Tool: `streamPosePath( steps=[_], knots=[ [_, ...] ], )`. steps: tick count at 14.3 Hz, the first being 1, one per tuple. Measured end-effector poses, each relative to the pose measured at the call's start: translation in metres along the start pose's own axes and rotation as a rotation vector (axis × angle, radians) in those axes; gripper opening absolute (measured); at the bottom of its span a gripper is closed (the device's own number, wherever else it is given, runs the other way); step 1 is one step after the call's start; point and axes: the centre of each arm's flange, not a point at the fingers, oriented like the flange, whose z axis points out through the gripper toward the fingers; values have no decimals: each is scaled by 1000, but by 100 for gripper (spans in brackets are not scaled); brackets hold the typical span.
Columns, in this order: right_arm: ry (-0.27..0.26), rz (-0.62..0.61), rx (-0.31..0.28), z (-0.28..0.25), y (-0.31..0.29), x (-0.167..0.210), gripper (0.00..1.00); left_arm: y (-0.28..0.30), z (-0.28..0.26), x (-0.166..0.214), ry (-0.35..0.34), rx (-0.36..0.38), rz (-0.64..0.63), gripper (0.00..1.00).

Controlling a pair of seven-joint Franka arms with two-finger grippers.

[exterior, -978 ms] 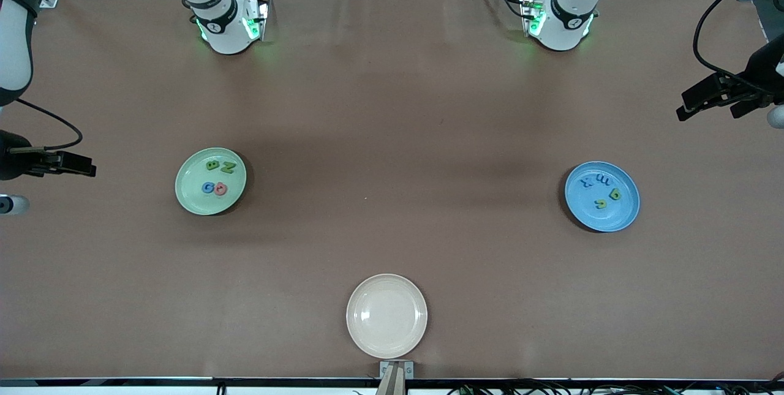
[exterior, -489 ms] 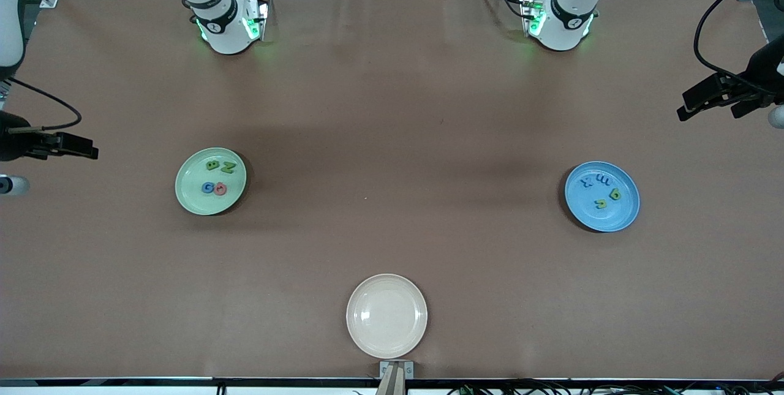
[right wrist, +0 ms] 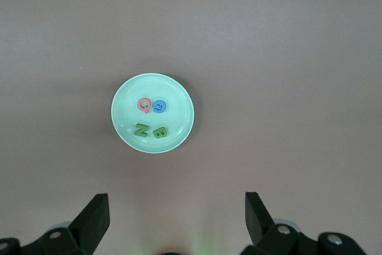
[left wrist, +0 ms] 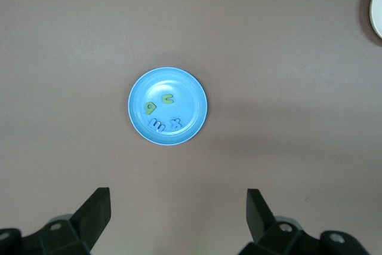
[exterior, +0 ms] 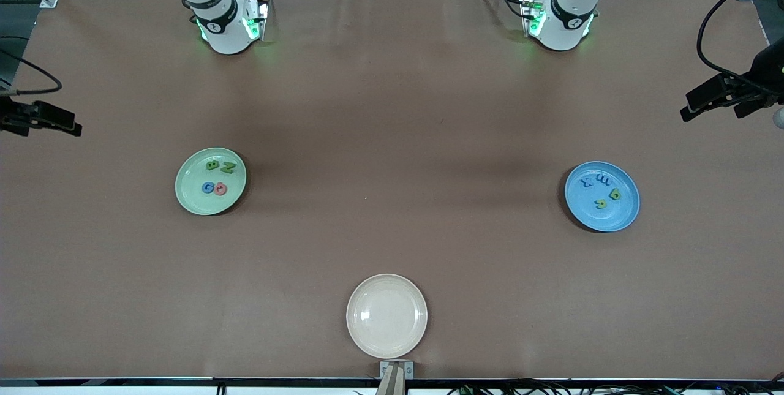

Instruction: Sort upper and lower case letters into plates

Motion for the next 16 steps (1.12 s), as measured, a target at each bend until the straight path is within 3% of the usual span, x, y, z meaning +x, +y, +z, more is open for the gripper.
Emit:
streamPosePath(
  steps=[9, 16],
  knots=[
    [3, -5, 9, -18, -2, -32, 100, -5, 0, 0, -1, -4, -6, 100],
    [35, -9, 11, -35, -4, -52, 100, -8, 0, 0, 0, -5, -12, 100]
  ],
)
